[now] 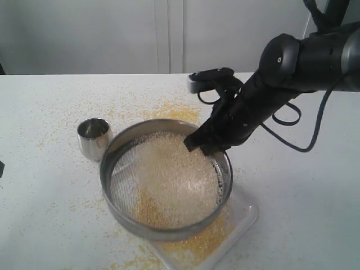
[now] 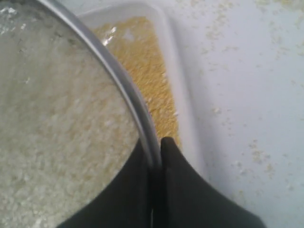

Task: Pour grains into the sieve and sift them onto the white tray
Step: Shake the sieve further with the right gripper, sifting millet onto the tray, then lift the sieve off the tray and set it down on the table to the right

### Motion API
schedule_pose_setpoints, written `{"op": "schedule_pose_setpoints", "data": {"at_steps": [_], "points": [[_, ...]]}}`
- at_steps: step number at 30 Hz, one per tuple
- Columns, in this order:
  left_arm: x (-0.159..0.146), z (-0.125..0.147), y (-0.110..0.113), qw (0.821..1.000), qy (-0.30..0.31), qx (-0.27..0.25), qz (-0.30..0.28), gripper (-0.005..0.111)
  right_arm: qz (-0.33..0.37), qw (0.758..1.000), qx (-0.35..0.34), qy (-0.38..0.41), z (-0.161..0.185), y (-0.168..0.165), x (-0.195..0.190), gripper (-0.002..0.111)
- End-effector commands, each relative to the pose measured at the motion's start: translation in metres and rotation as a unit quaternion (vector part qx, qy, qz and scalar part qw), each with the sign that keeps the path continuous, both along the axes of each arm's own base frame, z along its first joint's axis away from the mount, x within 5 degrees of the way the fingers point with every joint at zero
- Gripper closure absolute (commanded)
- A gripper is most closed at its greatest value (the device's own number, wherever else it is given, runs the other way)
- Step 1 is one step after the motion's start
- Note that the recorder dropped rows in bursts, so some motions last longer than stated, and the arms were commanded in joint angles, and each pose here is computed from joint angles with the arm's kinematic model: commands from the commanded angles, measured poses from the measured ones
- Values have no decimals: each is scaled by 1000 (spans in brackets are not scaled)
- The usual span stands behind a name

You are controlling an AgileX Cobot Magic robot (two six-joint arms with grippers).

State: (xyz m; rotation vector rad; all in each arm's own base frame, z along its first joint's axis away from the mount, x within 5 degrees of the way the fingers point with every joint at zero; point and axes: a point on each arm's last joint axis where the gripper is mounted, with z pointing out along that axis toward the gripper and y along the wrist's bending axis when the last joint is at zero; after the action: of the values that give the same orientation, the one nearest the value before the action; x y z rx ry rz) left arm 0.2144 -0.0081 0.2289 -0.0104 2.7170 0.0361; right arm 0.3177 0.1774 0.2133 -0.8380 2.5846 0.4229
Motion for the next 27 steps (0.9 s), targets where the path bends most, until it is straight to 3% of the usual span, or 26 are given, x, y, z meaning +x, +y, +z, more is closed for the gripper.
{"op": "schedule_pose_setpoints", "data": {"at_steps": [1,13,15,17,19,27], "points": [[-3,-1,0,1000,5,-1,1,106,9,1000,-3,16,5,1,-7,108],[-3,-1,0,1000,5,-1,1,106,35,997,-42,-57,34,-2,7,108],[-3,-1,0,1000,5,-1,1,106,49,992,-79,-91,38,-7,16,108],[-3,-1,0,1000,5,-1,1,106,-9,989,-101,-107,43,-23,30,108],[-3,-1,0,1000,5,-1,1,106,-74,989,-79,-96,47,-38,42,108],[-3,-1,0,1000,5,-1,1,106,-140,983,-74,-92,50,-77,67,108]]}}
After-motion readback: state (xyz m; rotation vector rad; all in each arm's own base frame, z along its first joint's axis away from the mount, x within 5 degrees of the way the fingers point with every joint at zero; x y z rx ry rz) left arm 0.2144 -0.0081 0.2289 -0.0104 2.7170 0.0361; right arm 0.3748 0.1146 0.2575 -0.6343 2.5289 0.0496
